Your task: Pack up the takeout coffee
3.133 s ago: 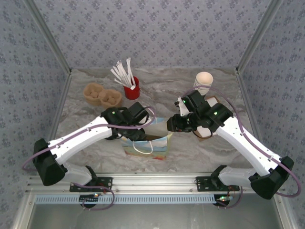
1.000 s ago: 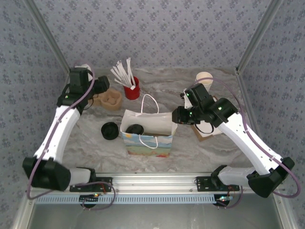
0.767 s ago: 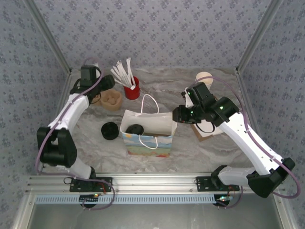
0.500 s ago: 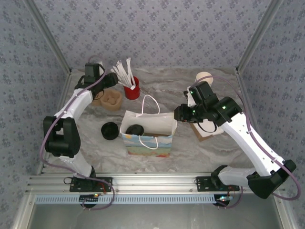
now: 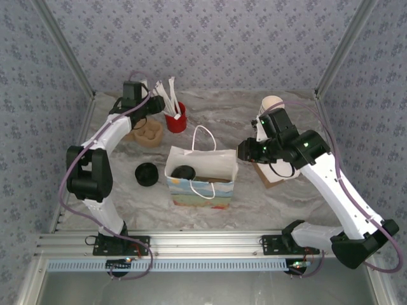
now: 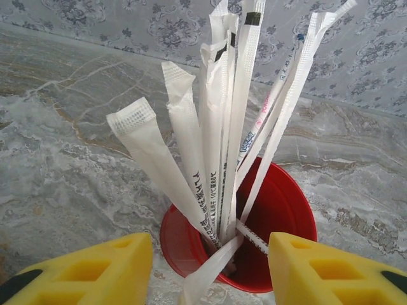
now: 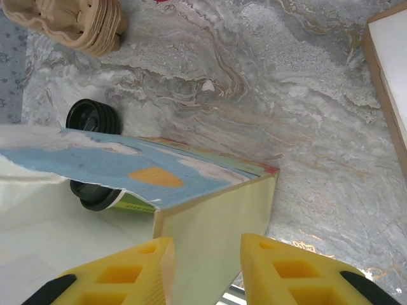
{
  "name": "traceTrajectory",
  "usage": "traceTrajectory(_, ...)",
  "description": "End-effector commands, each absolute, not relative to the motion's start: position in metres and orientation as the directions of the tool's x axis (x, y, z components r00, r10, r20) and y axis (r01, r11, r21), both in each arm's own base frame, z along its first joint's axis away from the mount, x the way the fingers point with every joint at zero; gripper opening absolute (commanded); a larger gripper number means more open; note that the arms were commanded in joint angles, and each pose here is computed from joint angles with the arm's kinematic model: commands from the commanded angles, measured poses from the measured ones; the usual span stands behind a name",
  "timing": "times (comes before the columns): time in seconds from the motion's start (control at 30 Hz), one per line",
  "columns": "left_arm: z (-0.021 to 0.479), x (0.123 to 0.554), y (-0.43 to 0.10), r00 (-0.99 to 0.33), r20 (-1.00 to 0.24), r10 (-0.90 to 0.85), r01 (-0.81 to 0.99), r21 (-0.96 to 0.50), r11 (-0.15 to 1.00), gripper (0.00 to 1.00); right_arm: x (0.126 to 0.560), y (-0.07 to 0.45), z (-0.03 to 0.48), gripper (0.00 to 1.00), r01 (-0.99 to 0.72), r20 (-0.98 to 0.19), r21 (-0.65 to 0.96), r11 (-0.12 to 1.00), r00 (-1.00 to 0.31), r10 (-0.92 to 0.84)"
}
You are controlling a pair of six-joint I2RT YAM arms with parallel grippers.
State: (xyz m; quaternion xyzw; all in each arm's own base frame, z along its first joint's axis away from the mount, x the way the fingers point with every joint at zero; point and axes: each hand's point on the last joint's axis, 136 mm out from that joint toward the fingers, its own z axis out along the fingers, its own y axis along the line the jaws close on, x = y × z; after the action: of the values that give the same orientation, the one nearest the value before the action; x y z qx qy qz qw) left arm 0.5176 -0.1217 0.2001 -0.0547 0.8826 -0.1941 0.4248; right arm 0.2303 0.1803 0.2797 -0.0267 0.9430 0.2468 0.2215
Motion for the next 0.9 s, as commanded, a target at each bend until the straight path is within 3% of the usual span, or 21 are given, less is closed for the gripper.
traceTrajectory(0.0, 0.196, 0.519, -0.12, -0.627, -0.736, -0.253, 0.07, -0.377, 0.924, 0.45, 0.227, 0.176, 0.287, 0.36, -0.172, -0.444, 0.455, 0.873, -0.894, 0.055)
traceTrajectory(0.43, 0.224, 0.511, -0.117, -0.594, -0.783, -0.185, 0.069, -0.279, 0.958, 0.17, 0.225, 0.166, 0.305, 0.44, -0.167, -0.483, 0.471, 0.866, -0.87, 0.095)
traceTrajectory(0.87, 0.386, 0.417, -0.094, -0.35, -0.923, -0.16, 0.106, -0.209, 0.972, 0.06, 0.221, 0.152, 0.307, 0.44, -0.142, -0.494, 0.471, 0.871, -0.86, 0.126)
